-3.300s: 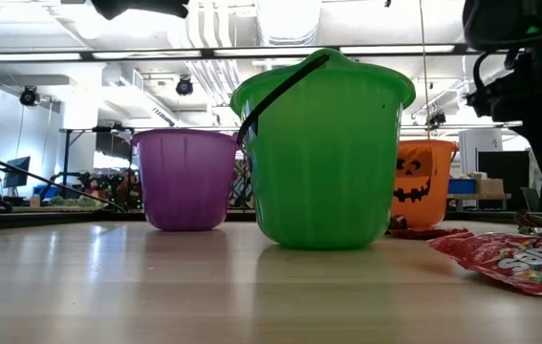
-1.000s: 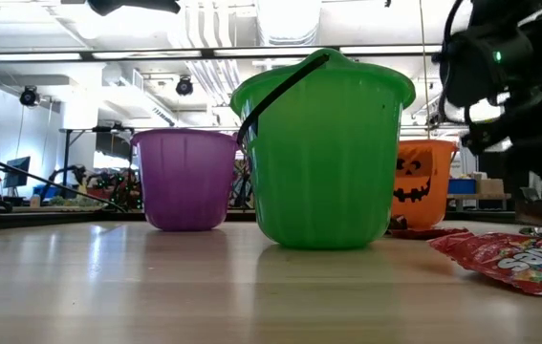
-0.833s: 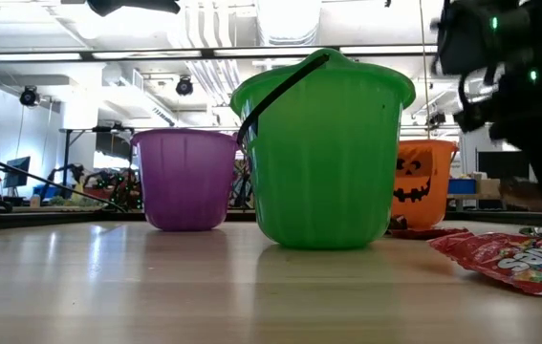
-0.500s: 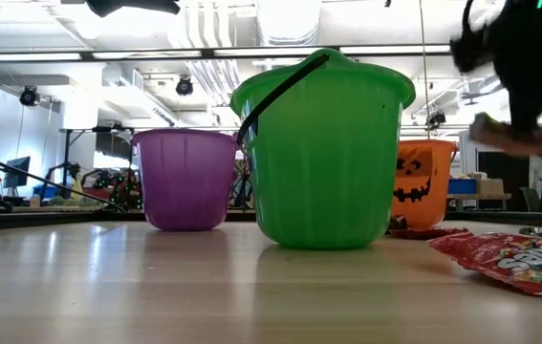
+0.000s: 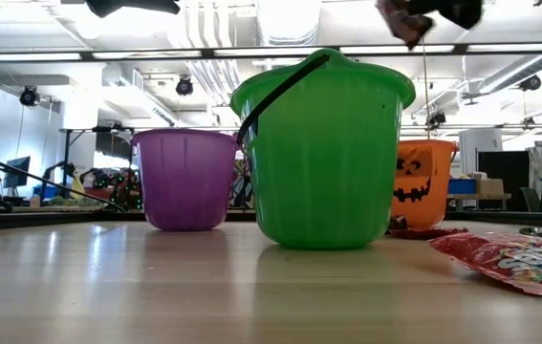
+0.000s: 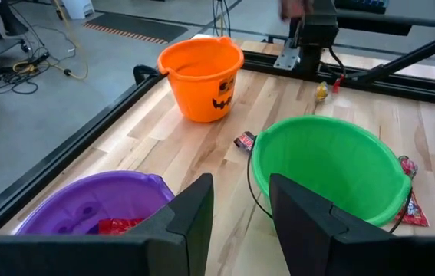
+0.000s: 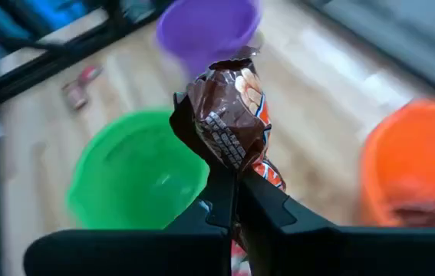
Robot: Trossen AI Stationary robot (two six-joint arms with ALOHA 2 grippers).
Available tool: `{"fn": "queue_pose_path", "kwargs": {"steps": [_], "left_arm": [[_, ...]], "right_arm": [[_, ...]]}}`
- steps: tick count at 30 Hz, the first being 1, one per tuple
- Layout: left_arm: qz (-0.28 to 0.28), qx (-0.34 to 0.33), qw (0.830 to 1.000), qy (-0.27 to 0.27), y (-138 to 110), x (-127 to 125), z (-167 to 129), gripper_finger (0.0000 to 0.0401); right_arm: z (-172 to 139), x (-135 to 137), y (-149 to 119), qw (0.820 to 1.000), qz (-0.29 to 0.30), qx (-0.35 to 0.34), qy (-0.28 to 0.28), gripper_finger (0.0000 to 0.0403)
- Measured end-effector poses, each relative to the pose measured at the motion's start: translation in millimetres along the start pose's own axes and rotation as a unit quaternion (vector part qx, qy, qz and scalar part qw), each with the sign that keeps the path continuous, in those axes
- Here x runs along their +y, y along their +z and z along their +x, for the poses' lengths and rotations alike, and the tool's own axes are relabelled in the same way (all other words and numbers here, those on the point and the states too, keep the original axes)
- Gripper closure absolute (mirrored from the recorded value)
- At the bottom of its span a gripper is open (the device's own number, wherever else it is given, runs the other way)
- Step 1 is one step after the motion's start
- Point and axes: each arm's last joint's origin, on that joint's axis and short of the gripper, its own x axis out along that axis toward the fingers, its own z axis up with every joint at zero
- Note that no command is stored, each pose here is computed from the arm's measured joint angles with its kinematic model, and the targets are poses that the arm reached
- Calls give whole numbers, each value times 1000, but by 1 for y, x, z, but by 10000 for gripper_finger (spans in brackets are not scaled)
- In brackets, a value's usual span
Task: Organize candy in baskets
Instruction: Put the brown chocolate bar into the orange bucket
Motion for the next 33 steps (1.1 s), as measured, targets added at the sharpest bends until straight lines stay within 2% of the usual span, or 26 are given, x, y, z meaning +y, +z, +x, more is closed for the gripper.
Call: {"fn": "queue_pose_path", "kwargs": {"steps": [3,6,11,16,20,28,33], "left_arm": [[0,0,1000,0,0,0,0,287],[0,0,1000,0,0,0,0,287],[0,0,1000,0,0,0,0,287],[1,1,1000,1,0,0,0,287],[3,3,1000,2,-1,0,0,287],[3,3,1000,2,-1,0,0,287],[3,3,1000,2,-1,0,0,287]], "right_arm": [[6,-1,19,999,-12,-17,-31,394],[18,-8,34,997,-17,-5,-72,394],[42,-29,50,984,-27,72,-159,394],[63,-52,53,963,-22,181,-199,394],[79,-71,54,950,-1,252,-184,394],[96,-110,58,941,-16,325,-87,394],[97,-137,60,936,-9,338,-99,394]]}}
